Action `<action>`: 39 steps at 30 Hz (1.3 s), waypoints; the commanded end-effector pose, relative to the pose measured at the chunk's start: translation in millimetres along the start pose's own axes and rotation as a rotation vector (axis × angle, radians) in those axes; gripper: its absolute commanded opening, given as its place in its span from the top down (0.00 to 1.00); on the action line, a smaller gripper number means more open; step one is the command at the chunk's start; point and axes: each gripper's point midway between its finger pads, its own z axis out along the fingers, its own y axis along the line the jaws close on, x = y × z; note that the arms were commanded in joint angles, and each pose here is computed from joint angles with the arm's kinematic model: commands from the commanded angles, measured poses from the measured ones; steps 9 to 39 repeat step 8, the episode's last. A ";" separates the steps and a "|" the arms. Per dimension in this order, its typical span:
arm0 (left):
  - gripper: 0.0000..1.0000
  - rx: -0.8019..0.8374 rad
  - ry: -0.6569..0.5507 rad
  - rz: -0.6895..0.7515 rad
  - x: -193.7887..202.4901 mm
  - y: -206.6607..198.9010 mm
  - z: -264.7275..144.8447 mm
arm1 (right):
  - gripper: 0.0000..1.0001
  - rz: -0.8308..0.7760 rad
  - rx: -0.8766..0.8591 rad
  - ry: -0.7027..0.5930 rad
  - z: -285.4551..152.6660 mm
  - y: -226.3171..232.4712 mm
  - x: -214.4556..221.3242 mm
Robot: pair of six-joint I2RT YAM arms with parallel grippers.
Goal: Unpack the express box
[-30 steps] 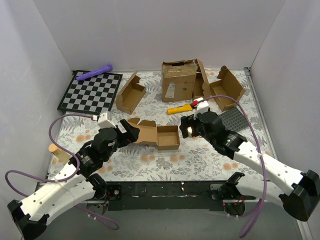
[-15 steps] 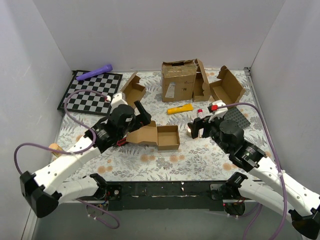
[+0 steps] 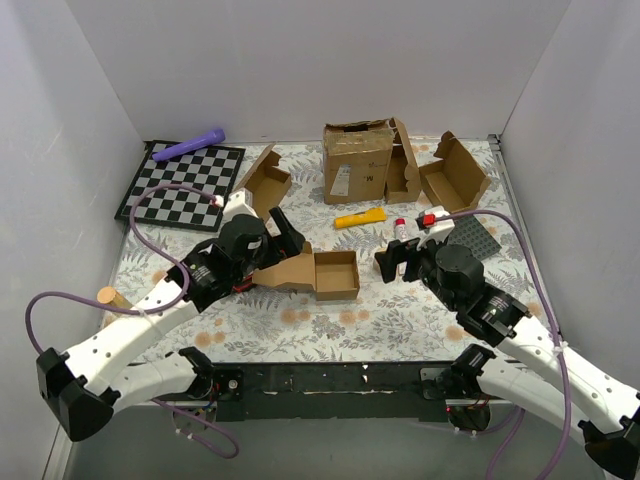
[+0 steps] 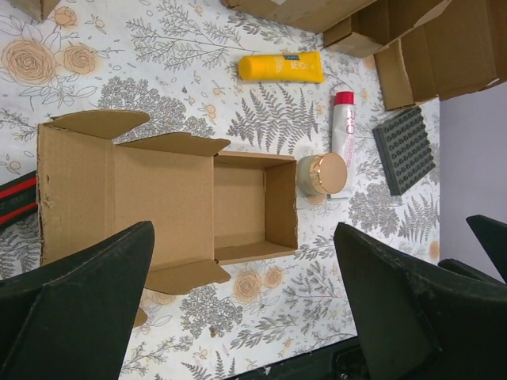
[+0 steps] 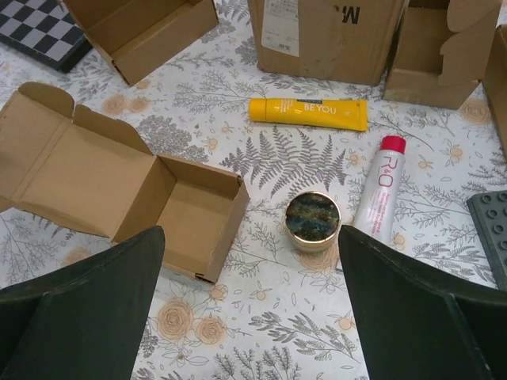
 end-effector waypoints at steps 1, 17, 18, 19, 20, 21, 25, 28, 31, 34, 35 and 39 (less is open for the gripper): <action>0.02 -0.064 0.040 0.048 13.0 16.8 8.2 | 0.02 0.071 0.053 -0.021 0.7 -6.4 -0.7; 0.02 -0.025 0.014 0.082 14.7 25.6 -0.9 | 0.02 0.156 0.159 -0.111 -7.7 -29.1 -2.8; 0.02 -0.025 0.014 0.082 14.7 25.6 -0.9 | 0.02 0.156 0.159 -0.111 -7.7 -29.1 -2.8; 0.02 -0.025 0.014 0.082 14.7 25.6 -0.9 | 0.02 0.156 0.159 -0.111 -7.7 -29.1 -2.8; 0.02 -0.025 0.014 0.082 14.7 25.6 -0.9 | 0.02 0.156 0.159 -0.111 -7.7 -29.1 -2.8; 0.02 -0.025 0.014 0.082 14.7 25.6 -0.9 | 0.02 0.156 0.159 -0.111 -7.7 -29.1 -2.8; 0.02 -0.025 0.014 0.082 14.7 25.6 -0.9 | 0.02 0.156 0.159 -0.111 -7.7 -29.1 -2.8; 0.02 -0.025 0.014 0.082 14.7 25.6 -0.9 | 0.02 0.156 0.159 -0.111 -7.7 -29.1 -2.8; 0.02 -0.025 0.014 0.082 14.7 25.6 -0.9 | 0.02 0.156 0.159 -0.111 -7.7 -29.1 -2.8; 0.02 -0.025 0.014 0.082 14.7 25.6 -0.9 | 0.02 0.156 0.159 -0.111 -7.7 -29.1 -2.8; 0.02 -0.025 0.014 0.082 14.7 25.6 -0.9 | 0.02 0.156 0.159 -0.111 -7.7 -29.1 -2.8; 0.02 -0.025 0.014 0.082 14.7 25.6 -0.9 | 0.02 0.156 0.159 -0.111 -7.7 -29.1 -2.8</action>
